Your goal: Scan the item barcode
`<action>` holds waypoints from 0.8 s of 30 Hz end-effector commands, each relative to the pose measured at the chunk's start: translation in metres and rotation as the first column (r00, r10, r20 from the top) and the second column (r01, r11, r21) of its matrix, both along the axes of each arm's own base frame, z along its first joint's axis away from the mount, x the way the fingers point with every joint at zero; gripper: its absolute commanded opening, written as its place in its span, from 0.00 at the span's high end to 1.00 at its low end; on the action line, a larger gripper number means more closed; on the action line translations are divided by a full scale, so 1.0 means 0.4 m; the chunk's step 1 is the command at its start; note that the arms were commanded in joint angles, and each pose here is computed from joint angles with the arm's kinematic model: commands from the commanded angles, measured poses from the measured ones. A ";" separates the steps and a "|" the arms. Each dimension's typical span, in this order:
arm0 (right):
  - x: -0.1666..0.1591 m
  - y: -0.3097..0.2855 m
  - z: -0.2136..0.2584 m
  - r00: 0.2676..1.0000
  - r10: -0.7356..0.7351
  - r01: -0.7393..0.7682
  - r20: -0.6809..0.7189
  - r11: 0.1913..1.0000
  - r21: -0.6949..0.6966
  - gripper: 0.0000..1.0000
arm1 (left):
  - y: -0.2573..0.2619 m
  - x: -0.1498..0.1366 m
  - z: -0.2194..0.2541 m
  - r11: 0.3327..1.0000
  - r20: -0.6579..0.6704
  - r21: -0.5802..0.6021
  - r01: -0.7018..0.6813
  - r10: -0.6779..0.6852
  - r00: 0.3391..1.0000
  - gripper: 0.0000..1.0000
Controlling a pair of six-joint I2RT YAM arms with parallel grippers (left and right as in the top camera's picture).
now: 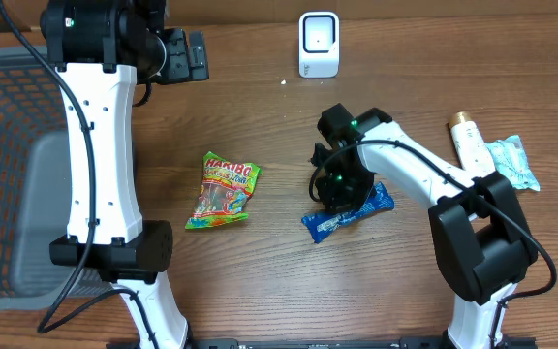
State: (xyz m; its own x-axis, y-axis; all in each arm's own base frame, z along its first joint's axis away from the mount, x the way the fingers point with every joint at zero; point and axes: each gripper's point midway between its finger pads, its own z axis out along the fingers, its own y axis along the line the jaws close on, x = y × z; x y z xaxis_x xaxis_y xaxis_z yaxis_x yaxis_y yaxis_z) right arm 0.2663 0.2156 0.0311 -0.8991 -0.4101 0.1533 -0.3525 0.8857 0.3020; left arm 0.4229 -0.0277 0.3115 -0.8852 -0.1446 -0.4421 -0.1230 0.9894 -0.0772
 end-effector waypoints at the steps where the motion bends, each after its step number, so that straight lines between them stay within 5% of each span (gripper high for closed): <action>1: -0.017 -0.009 -0.023 1.000 -0.009 0.009 -0.007 1.000 -0.008 0.96 | -0.010 0.006 -0.012 1.000 -0.011 -0.013 -0.003 0.003 1.000 0.01; 24: 0.203 -0.031 -0.015 0.934 -0.087 0.129 0.348 0.986 -0.101 0.88 | -0.010 0.006 -0.012 1.000 -0.011 -0.013 -0.003 0.003 1.000 0.00</action>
State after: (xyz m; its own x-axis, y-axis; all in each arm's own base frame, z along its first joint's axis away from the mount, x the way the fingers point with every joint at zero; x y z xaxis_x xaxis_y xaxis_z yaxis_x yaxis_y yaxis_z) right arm 0.3319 0.2054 0.0099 -0.9376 -0.3343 -0.0959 -0.3432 0.9341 0.0986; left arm 0.4228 -0.0278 0.3115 -0.8854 -0.1446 -0.4417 -0.1229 0.9894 -0.0774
